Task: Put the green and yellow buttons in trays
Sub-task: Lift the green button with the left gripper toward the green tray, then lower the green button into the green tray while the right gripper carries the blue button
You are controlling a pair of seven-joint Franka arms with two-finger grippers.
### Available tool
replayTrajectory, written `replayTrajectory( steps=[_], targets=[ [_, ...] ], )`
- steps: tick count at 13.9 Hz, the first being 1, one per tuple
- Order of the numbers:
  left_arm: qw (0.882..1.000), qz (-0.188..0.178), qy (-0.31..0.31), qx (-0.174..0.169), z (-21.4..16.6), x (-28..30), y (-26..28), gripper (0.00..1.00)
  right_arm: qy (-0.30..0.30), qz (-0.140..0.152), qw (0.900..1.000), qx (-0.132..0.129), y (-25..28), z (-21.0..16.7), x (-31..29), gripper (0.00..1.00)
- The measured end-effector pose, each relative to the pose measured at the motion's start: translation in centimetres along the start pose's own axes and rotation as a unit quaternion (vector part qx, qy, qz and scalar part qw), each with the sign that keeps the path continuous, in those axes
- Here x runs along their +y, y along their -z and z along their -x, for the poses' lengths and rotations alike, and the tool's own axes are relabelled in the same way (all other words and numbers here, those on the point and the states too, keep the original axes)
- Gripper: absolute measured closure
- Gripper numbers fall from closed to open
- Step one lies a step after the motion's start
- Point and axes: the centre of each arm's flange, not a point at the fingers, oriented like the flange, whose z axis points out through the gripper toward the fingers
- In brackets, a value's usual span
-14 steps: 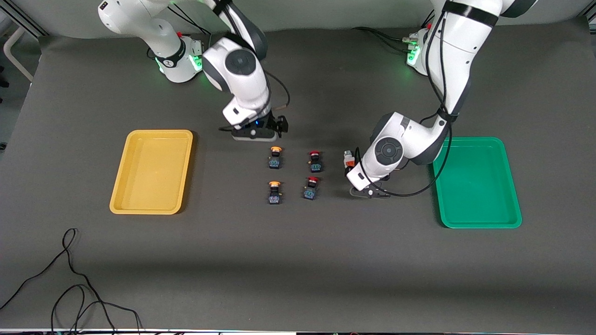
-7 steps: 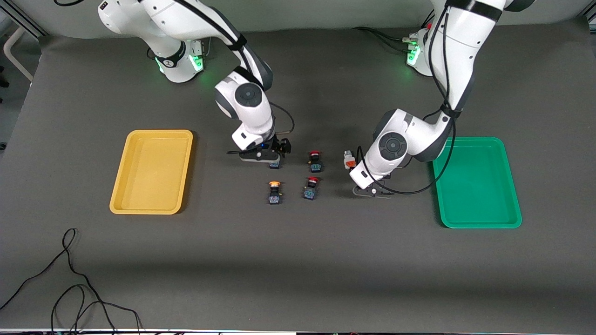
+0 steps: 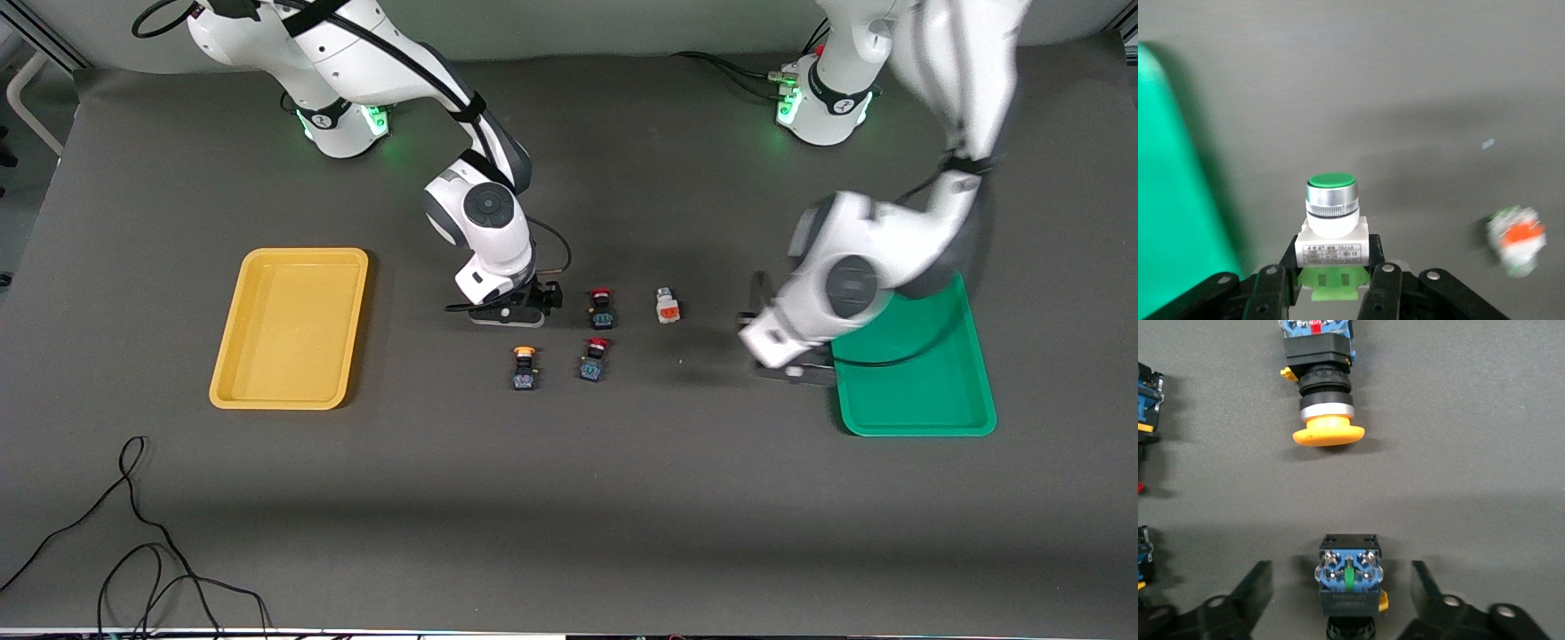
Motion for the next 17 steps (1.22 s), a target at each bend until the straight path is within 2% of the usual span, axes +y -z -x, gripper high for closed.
replayTrajectory(
  steps=[2, 4, 6, 8, 12, 14, 17],
  targets=[
    [1.000, 0.006, -0.004, -0.021, 0.9, -6.3, 2.2, 0.59, 0.001, 0.002, 1.000, -0.001, -0.4, 0.0, 0.1, 0.40],
    [1.000, 0.011, -0.011, -0.026, 1.4, -10.9, 2.4, 0.59, 0.001, 0.001, 1.000, 0.001, -0.3, -0.1, 0.0, 0.59],
    [0.999, 0.004, -0.024, -0.029, 1.6, -15.8, 1.4, 0.59, 0.001, -0.002, 1.000, 0.005, 0.4, -0.6, -0.3, 0.59],
    [0.999, 0.002, -0.025, -0.028, 1.7, -19.9, -0.4, 0.59, 0.000, 0.015, 1.000, -0.005, 2.5, -1.6, -1.2, 0.59],
    [0.999, -0.006, -0.016, -0.028, 1.3, -23.5, -3.8, 0.59, 0.028, 0.057, 0.997, -0.036, 12.3, -4.7, -2.3, 0.59],
    [1.000, -0.003, -0.011, -0.029, 1.2, -24.2, -5.0, 0.59, 0.065, 0.056, 0.995, -0.047, 16.3, -8.2, 1.1, 0.59],
    [1.000, 0.000, -0.005, -0.028, 0.9, -25.2, -7.1, 0.59, 0.124, 0.032, 0.988, -0.086, 20.1, -15.8, 13.1, 0.59]
  ],
)
